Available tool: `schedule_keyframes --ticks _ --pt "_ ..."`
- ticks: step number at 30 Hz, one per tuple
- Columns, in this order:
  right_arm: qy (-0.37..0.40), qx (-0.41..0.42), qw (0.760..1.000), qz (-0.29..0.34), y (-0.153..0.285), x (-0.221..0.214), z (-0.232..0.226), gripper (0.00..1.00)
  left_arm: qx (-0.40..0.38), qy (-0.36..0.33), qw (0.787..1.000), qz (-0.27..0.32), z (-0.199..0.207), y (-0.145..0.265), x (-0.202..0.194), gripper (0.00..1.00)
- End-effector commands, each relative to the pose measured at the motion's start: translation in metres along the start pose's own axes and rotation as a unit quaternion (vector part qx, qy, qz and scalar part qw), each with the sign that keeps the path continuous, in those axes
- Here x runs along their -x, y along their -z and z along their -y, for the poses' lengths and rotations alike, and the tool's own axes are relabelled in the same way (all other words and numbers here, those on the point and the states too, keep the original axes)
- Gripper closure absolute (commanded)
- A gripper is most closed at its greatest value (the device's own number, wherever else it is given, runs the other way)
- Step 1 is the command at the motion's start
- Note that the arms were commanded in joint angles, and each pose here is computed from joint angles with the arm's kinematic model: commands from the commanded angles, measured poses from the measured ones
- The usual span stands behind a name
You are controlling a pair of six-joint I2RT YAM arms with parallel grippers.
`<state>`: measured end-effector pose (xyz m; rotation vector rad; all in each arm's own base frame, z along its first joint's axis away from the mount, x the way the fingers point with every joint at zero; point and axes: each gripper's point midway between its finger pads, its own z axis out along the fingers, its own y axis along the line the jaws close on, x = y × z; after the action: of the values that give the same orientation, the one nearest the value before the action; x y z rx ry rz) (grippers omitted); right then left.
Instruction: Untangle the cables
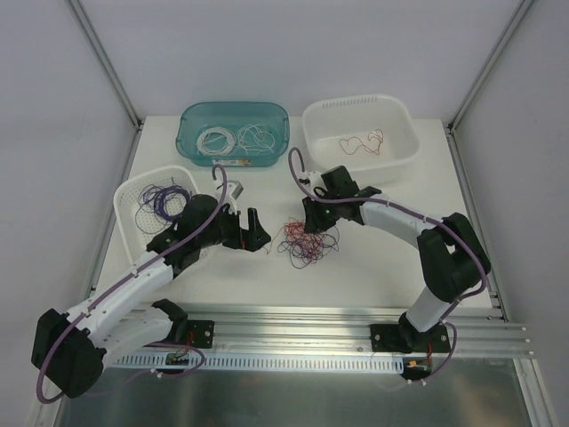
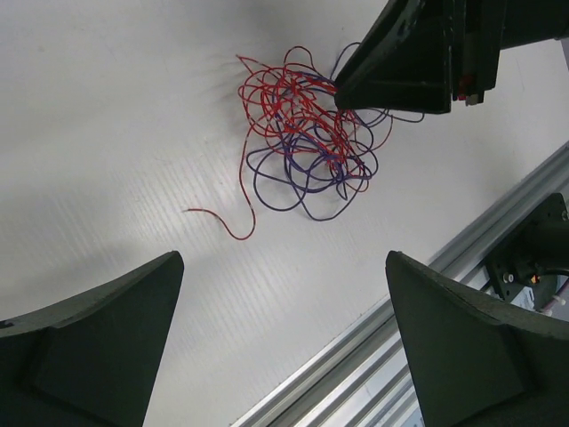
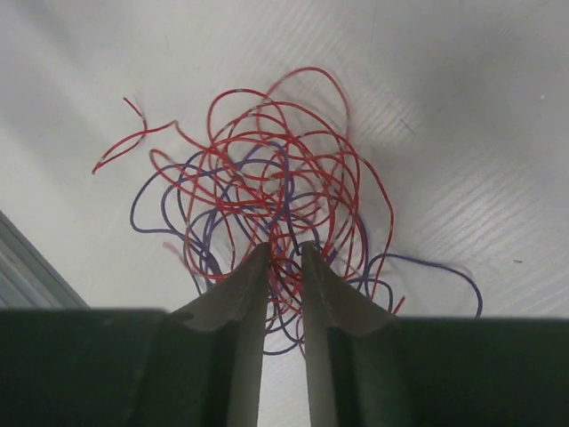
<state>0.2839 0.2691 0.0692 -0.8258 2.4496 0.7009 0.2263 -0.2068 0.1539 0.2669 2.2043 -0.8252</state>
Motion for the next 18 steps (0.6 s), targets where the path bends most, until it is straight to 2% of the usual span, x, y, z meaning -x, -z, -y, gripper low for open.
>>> schedule_keyframes --ticks 1,2,8,12,18 --pt "0.037 0.005 0.999 0.037 0.003 0.029 -0.01 0.8 0.006 0.016 1.0 0.007 0.002 -0.004 0.0 0.01" --pt "0.04 0.005 0.998 0.04 0.005 0.031 -0.012 0.99 0.005 0.016 1.0 0.006 0.005 -0.004 0.0 0.01" --pt "0.048 0.008 0.994 0.095 0.06 0.071 -0.042 0.99 0.006 0.017 1.0 -0.003 0.012 -0.014 0.006 0.01" --pt "0.045 0.015 0.984 0.17 0.108 0.107 -0.068 0.99 0.011 0.019 1.0 -0.007 0.017 -0.024 0.013 0.01" --pt "-0.002 0.046 0.984 0.171 0.124 0.108 -0.088 0.99 -0.005 0.034 0.999 0.013 0.033 -0.038 0.036 0.01"
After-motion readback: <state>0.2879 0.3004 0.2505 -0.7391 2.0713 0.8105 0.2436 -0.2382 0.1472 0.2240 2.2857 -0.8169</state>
